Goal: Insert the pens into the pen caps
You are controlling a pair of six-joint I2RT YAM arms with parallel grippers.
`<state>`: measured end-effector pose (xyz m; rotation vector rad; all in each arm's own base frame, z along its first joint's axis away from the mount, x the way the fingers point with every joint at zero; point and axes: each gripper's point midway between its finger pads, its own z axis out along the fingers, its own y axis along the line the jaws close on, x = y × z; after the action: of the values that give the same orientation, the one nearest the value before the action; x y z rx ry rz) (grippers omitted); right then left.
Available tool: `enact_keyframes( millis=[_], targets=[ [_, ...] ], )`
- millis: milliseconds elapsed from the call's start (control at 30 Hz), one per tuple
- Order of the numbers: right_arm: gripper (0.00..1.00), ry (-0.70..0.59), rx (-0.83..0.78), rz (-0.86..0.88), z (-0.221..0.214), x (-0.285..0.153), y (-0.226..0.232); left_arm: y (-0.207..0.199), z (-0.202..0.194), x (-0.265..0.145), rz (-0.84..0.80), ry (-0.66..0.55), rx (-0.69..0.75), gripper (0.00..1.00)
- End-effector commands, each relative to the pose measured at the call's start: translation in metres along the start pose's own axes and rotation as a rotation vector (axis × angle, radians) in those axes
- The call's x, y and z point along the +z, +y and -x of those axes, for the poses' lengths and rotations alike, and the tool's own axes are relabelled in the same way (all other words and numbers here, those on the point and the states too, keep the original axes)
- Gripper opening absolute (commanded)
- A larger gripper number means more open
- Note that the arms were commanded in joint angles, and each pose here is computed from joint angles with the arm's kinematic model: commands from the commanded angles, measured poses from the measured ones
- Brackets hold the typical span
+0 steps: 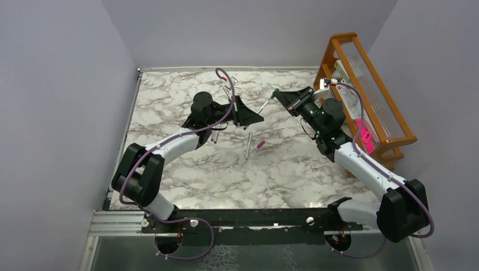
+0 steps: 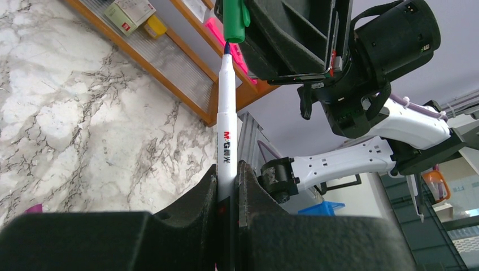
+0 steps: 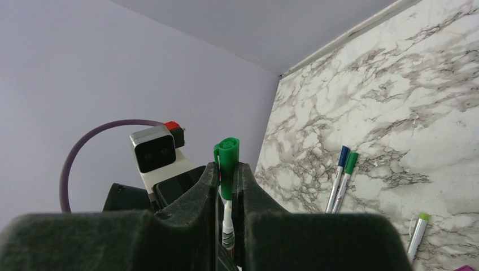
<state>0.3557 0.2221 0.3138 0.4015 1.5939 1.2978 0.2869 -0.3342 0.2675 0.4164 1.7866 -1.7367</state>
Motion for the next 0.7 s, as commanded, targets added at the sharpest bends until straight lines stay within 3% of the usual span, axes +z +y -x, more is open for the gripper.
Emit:
enact_keyframes(
  millis=[0,667],
  targets=[
    [0.01,0.027,-0.014,0.013,-0.0056,0.0006,-0.0029,-0.0227,0.0113,0.0028,-0.065,-0.008,0.082,0.0],
    [0.01,0.032,-0.019,0.029,-0.0058,0.003,-0.0004,-0.0221,0.0106,0.0031,-0.067,-0.003,0.078,0.0]
  ],
)
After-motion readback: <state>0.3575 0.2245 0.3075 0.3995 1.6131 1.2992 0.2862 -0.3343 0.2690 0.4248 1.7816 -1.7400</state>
